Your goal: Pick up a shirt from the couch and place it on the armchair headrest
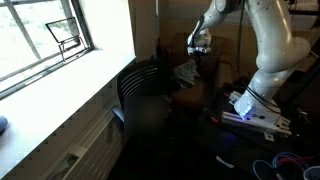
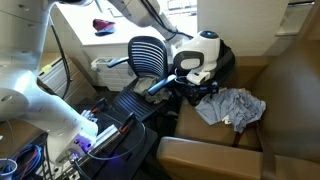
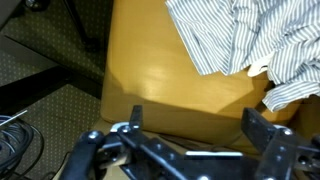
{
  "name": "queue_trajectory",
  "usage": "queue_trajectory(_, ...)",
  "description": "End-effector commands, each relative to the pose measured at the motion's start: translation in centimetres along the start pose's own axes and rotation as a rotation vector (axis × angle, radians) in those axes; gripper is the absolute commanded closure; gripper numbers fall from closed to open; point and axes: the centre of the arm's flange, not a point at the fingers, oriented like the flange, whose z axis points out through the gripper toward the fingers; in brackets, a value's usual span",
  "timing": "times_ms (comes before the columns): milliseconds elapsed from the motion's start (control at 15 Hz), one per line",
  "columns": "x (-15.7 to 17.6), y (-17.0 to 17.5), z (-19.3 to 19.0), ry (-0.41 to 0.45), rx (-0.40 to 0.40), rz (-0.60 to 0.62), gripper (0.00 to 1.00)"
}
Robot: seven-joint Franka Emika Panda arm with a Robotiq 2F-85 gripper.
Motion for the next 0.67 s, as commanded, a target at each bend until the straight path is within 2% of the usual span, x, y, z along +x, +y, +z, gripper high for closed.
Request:
queue_trajectory(0,0.1,-0.5,0.1,-0.02,-0.023,-0.011,0.0)
queue_trajectory(133,0.5,-1.2,-0.7,-0.04,-0.033,-0.019,0.0)
queue_trajectory(200,-0.3,-1.7,-0.1,-0.007,-0.019,0.022,0.0)
queue_trajectory(267,-1.8,-3.4,1.3,0.01,-0.025,0.122,0.0)
queue_trajectory(400,-4.1,-6.3,4.4,0.017,-0.035,0.245,0.0)
queue_trajectory(600,-6.6,-8.4,8.0,0.007,-0.11,0.323,0.0)
